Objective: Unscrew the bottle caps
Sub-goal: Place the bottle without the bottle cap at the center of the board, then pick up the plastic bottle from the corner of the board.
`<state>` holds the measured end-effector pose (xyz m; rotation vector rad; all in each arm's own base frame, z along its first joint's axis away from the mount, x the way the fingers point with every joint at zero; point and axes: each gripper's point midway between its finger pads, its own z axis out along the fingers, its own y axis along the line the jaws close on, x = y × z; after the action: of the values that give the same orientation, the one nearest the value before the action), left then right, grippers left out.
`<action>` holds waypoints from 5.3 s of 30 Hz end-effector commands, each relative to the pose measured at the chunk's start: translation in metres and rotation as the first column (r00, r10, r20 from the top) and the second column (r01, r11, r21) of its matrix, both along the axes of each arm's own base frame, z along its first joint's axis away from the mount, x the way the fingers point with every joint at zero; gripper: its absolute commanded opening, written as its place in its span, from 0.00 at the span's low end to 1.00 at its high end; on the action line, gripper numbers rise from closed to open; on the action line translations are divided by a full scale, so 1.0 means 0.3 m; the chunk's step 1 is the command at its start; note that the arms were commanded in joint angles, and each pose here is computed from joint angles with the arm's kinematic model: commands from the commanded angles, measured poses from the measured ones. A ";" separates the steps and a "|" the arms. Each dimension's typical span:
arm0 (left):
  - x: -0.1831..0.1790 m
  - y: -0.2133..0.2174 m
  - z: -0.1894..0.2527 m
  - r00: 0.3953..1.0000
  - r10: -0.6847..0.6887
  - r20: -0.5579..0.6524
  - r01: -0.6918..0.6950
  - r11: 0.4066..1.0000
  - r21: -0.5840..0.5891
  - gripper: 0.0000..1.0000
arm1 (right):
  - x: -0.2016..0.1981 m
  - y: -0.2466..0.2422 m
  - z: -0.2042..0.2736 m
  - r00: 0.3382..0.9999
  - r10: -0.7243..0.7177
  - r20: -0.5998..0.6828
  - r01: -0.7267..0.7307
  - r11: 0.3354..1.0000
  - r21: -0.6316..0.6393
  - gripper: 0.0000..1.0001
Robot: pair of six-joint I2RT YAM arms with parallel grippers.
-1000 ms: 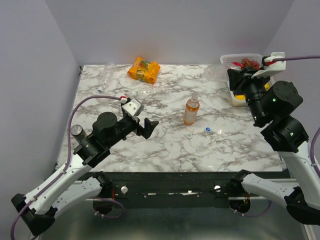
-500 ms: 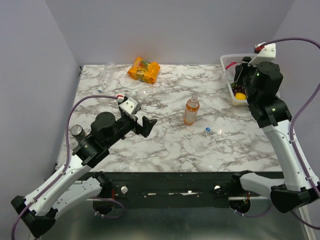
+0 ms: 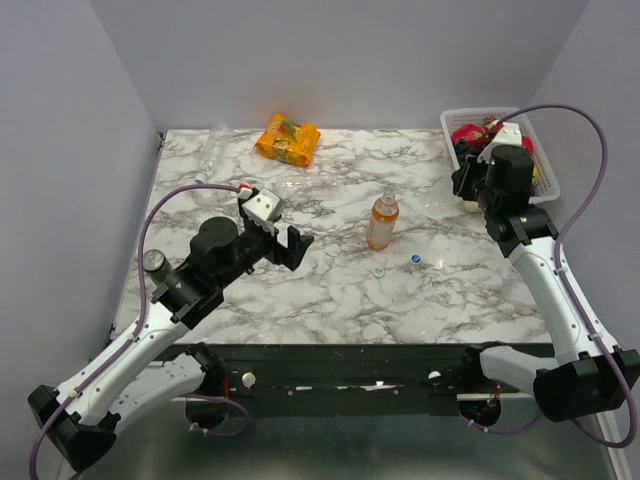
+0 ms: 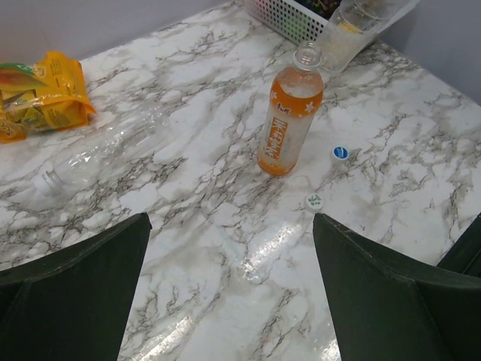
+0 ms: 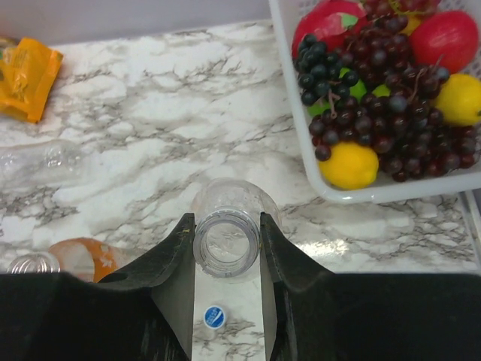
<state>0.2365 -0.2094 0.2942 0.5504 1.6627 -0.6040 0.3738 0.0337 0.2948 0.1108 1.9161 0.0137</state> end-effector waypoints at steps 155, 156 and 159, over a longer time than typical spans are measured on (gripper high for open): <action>0.988 -0.146 -0.761 0.929 -0.249 -0.273 0.368 0.578 0.728 0.99 | -0.523 0.219 0.252 0.842 0.450 0.297 -0.478 0.878 0.029 0.69; 0.992 -0.147 -0.772 0.929 -0.247 -0.277 0.370 0.576 0.729 0.99 | -0.523 0.220 0.252 0.842 0.451 0.297 -0.480 0.877 0.029 0.69; 1.009 -0.148 -0.808 0.927 -0.239 -0.291 0.376 0.566 0.734 0.99 | -0.524 0.218 0.257 0.842 0.448 0.301 -0.477 0.878 0.026 0.69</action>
<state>0.5374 -0.2534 0.0698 1.4779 1.9419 -0.0827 0.2165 0.0997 0.3780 -0.2741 1.5930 0.4452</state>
